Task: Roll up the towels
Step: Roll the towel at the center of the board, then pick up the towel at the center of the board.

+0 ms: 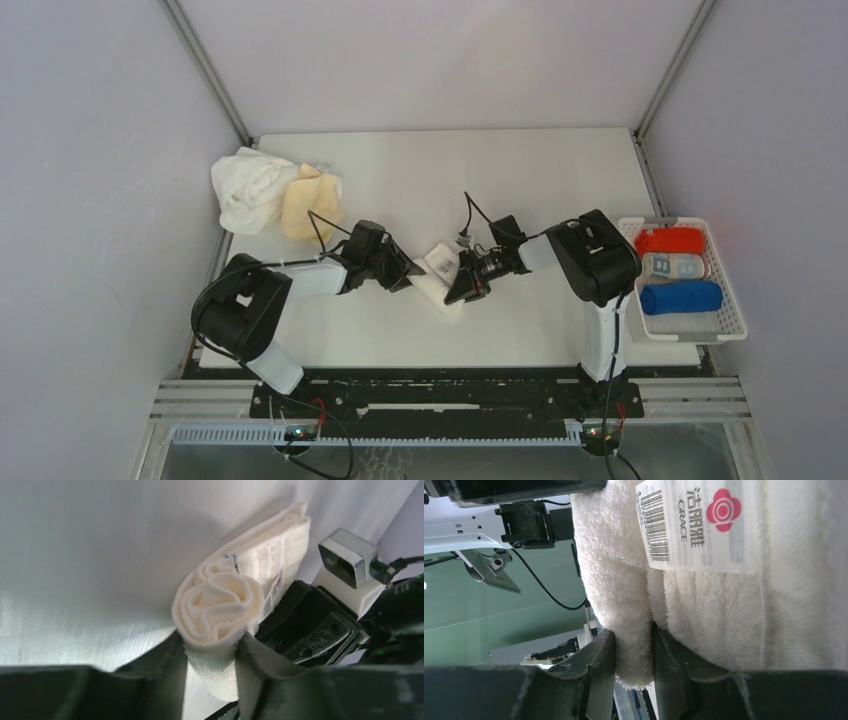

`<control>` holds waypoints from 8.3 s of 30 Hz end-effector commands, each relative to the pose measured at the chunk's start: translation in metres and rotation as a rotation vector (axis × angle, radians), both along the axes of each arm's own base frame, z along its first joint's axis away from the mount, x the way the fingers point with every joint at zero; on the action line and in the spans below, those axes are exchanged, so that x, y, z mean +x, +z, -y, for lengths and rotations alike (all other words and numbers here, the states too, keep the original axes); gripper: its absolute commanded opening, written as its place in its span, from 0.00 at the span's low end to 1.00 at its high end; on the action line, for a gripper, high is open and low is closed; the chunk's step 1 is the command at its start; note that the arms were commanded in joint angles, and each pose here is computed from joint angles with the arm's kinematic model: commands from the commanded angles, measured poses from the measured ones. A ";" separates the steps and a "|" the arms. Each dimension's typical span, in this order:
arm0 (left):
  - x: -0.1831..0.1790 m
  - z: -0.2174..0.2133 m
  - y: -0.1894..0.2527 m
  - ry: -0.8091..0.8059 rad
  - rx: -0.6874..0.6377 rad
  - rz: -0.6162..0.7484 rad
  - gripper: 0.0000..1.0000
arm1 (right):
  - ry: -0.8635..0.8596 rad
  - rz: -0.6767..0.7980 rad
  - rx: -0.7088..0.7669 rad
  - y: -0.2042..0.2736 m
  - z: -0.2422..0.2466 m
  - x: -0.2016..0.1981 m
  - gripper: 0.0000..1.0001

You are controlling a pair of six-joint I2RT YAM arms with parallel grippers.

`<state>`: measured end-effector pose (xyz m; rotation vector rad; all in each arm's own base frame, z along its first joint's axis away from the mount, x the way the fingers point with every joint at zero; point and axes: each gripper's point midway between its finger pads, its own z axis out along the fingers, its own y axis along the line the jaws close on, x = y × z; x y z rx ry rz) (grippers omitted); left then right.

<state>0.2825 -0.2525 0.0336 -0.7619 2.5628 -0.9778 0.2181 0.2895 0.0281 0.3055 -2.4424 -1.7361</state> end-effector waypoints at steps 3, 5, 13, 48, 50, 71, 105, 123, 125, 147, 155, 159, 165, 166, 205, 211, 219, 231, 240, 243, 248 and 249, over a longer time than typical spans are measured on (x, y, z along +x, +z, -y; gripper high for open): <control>0.000 0.002 -0.007 -0.005 0.029 -0.037 0.31 | -0.013 0.121 -0.207 -0.019 0.009 0.006 0.31; -0.003 -0.002 -0.010 -0.008 0.064 -0.052 0.30 | 0.003 0.191 -0.261 -0.013 0.010 0.007 0.34; -0.007 -0.011 -0.010 -0.034 0.144 -0.085 0.30 | -0.004 0.776 -0.635 0.038 0.023 0.019 0.57; -0.015 -0.006 -0.012 -0.070 0.141 -0.134 0.32 | 0.414 1.545 -1.212 -0.011 -0.018 -0.015 0.45; -0.016 -0.005 -0.009 -0.071 0.129 -0.129 0.36 | 0.405 1.492 -1.156 -0.012 -0.019 -0.015 0.41; -0.001 -0.026 0.049 0.042 -0.141 0.076 0.85 | 0.277 0.580 -0.105 0.017 -0.031 -0.033 0.38; -0.013 -0.007 -0.004 -0.013 0.042 -0.063 0.42 | 0.003 0.472 -0.335 0.008 0.009 0.004 0.65; -0.018 -0.011 -0.008 -0.064 0.119 -0.116 0.42 | 0.058 1.435 -0.868 0.059 -0.016 -0.011 0.94; -0.018 -0.010 -0.009 -0.067 0.118 -0.119 0.42 | 0.086 1.486 -0.905 0.056 -0.023 -0.015 0.92; -0.013 -0.003 -0.002 -0.082 0.084 -0.095 0.49 | 0.271 1.462 -1.109 -0.009 -0.018 -0.014 0.44; 0.007 -0.014 0.047 -0.026 0.019 0.056 0.72 | 0.292 1.145 -0.707 -0.001 -0.032 -0.034 0.28; 0.014 -0.041 0.058 0.052 0.008 0.103 0.78 | 0.293 0.967 -0.491 0.009 -0.039 -0.044 0.27; 0.009 -0.044 0.062 0.044 -0.027 0.131 0.83 | 0.263 0.717 -0.260 0.016 -0.039 -0.044 0.27; 0.007 -0.042 0.060 0.039 -0.034 0.126 0.83 | 0.254 0.676 -0.235 0.016 -0.038 -0.043 0.27; -0.022 -0.037 -0.022 -0.044 0.176 -0.109 0.46 | 0.041 0.625 -0.488 0.011 0.003 0.017 0.77; -0.025 -0.038 -0.015 -0.104 0.223 -0.155 0.46 | 0.047 1.023 -0.737 0.053 0.004 0.019 0.86; -0.035 -0.039 -0.018 -0.193 0.270 -0.248 0.47 | 0.103 1.412 -0.906 0.084 -0.032 0.005 0.92; -0.048 -0.040 -0.026 -0.274 0.301 -0.352 0.48 | 0.255 1.610 -1.132 0.037 -0.074 -0.005 0.94; -0.049 -0.040 -0.029 -0.293 0.309 -0.371 0.48 | 0.355 1.571 -1.237 -0.003 -0.063 0.000 0.89; -0.051 -0.041 -0.030 -0.294 0.310 -0.376 0.48 | 0.371 1.537 -1.267 -0.012 -0.059 0.003 0.86; -0.052 -0.042 -0.031 -0.296 0.312 -0.380 0.49 | 0.394 1.478 -1.289 -0.021 -0.050 0.003 0.78; -0.052 -0.042 -0.031 -0.296 0.313 -0.379 0.49 | 0.401 1.457 -1.305 -0.024 -0.045 0.002 0.77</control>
